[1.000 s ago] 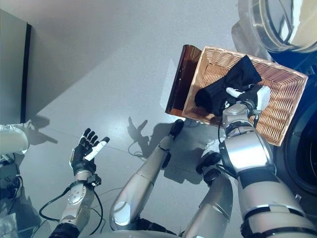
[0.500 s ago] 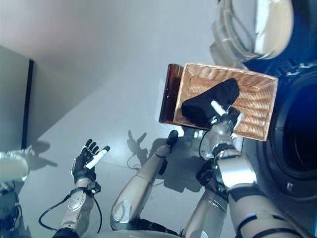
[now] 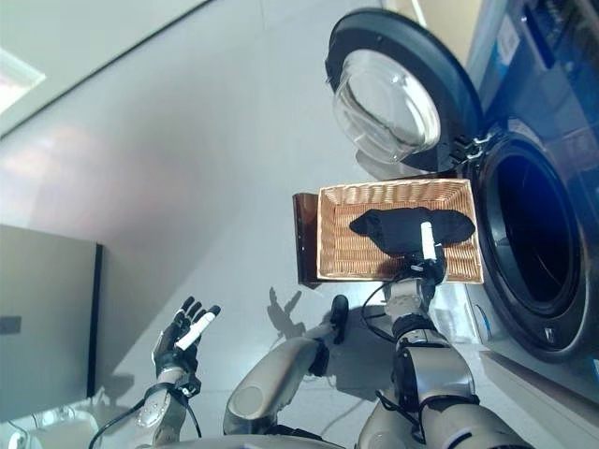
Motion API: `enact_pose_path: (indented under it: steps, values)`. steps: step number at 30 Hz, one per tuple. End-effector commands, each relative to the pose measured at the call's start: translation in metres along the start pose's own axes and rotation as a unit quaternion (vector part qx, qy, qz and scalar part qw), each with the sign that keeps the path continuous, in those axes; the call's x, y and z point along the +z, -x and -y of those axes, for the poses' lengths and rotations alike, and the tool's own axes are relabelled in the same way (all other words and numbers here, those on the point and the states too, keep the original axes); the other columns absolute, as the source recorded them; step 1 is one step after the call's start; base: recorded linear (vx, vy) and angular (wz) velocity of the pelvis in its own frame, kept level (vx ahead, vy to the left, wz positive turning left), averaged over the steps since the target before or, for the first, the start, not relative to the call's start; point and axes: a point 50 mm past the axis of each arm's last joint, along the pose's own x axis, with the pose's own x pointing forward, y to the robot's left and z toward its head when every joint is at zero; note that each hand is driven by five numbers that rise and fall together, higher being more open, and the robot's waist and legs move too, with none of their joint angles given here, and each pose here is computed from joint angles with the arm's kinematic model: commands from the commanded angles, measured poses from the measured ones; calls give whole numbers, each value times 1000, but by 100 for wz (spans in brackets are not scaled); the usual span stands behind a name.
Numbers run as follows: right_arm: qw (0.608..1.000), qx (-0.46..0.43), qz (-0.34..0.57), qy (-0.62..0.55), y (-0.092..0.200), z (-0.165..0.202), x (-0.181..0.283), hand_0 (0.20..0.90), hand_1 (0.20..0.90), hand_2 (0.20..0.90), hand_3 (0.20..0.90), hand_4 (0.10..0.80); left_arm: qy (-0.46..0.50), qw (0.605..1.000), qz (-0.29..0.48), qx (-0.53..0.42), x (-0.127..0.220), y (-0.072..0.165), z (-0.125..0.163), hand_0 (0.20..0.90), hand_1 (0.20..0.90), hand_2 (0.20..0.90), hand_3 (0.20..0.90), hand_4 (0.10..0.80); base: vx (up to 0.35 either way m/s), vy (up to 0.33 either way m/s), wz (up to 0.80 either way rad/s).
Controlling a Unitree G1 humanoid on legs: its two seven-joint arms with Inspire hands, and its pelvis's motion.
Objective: Pick up the clothes and place them into the washing machine
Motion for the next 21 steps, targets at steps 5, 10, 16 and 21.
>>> enact_pose_path:
  steps: [5,10,16,21]
  values:
    - [993,60,58,-86,4,-9,16,200,200,200,200,300,-9,1000,-3,12,-8,11,-15,900,900,900,900,800,17,-1,0]
    - [989,55,91,-101,3,-10,29,200,200,200,200,300,-13,1000,-4,10,-11,13,-12,900,900,900,900,800,16,21,-6]
    - [970,78,187,-138,-4,-42,91,200,200,200,200,300,-25,1000,4,8,-7,13,-13,900,900,900,900,800,9,9,1]
    - [934,107,307,-145,5,-90,188,200,200,200,200,300,-45,999,4,4,-4,11,-17,900,900,900,900,800,29,23,4]
